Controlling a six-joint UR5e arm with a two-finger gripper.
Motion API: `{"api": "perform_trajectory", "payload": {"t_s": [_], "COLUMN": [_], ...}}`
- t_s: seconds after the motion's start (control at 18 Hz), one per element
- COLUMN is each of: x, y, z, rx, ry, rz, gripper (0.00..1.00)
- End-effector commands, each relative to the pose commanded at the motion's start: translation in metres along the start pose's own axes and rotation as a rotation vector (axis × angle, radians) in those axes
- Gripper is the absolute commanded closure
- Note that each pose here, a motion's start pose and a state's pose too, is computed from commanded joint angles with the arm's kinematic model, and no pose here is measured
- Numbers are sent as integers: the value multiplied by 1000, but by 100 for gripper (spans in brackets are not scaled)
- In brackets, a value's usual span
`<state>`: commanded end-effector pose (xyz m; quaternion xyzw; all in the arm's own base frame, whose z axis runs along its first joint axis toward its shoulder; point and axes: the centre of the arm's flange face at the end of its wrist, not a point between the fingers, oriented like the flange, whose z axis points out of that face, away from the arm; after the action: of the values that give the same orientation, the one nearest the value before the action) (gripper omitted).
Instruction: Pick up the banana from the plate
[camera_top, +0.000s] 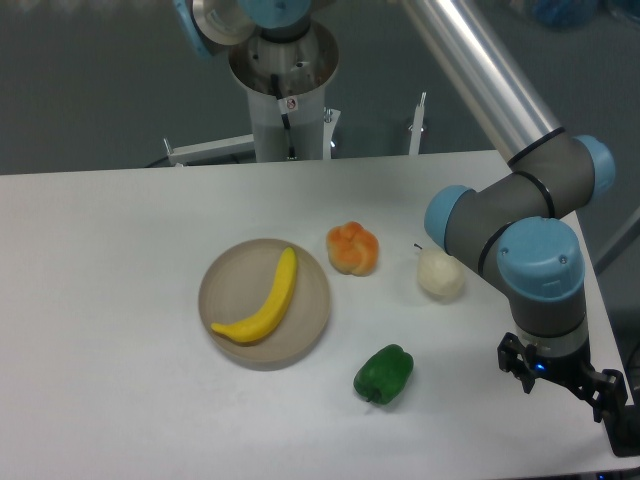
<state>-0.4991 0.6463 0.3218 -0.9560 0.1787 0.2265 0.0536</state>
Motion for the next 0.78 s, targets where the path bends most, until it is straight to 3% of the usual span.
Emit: {"api": "perform_trajectory", "payload": {"t_s": [0.78], "x": [7], "y": [0], "z": [4], "rx": [9], "ry": [20], "rz": [4], "gripper": [0]}}
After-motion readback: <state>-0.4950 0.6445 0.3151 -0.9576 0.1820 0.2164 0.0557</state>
